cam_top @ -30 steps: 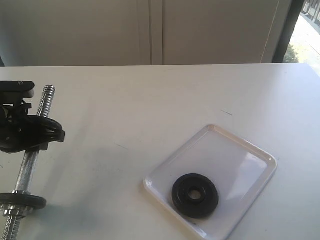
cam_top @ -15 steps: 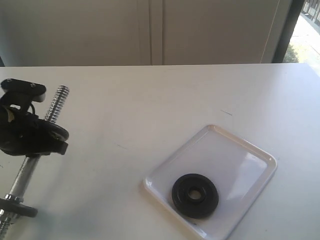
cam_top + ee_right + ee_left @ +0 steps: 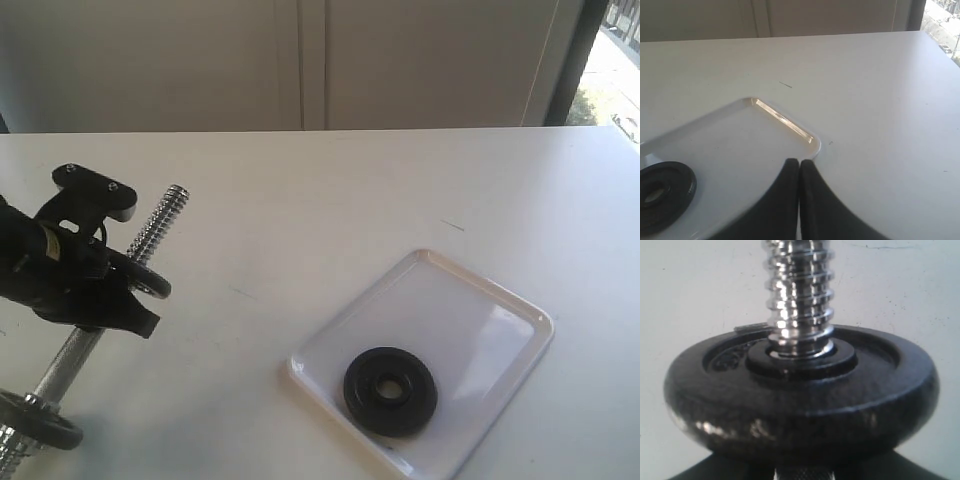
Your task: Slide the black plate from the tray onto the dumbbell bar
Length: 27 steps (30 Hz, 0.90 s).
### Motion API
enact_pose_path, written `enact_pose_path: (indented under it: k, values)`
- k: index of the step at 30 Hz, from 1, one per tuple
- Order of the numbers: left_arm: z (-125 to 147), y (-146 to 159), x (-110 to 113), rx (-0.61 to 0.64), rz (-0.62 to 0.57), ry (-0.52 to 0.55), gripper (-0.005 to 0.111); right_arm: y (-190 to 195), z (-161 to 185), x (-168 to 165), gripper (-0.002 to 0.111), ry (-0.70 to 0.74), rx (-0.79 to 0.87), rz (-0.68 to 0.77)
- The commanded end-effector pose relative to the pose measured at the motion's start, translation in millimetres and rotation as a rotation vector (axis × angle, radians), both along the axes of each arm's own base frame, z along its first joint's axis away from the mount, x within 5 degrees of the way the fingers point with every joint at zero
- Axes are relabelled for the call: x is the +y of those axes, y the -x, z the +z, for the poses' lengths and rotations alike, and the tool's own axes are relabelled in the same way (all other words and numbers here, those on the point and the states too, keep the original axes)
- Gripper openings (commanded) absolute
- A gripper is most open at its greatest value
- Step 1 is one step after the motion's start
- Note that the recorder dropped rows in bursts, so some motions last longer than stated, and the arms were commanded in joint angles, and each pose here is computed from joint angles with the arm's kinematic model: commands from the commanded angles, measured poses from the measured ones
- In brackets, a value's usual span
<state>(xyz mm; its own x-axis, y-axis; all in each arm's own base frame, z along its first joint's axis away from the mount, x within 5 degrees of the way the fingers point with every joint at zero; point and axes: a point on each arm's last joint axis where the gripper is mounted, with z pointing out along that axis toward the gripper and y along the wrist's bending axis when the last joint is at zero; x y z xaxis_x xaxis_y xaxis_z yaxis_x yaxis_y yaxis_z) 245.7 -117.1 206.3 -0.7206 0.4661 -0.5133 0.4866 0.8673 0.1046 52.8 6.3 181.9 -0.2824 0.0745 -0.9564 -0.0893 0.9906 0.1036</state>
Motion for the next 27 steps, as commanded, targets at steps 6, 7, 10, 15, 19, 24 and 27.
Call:
enact_pose_path:
  k: [6,7,10,15,19,24,27]
  values:
    - [25,5,-24,-0.155,-0.139,0.043,0.0,0,-1,0,0.0,-0.002,-0.006,0.0]
    - [25,7,-26,-0.155,-0.148,0.043,0.0,0,-1,0,0.0,-0.002,-0.006,0.0]
    - [25,8,-29,-0.157,-0.159,0.046,0.0,0,-1,0,0.0,-0.002,-0.006,0.0]
    - [25,8,-29,-0.156,-0.158,0.047,0.0,0,-1,0,0.0,-0.002,-0.006,0.0]
    - [25,8,-29,-0.156,-0.158,0.047,0.0,0,0,0,0.0,-0.003,-0.014,0.0]
    - [25,8,-29,-0.158,-0.158,0.048,0.0,-3,24,0,0.0,-0.04,-0.279,0.0]
    - [25,8,-29,-0.159,-0.158,0.049,0.0,0,49,0,0.0,-0.107,-0.555,0.001]
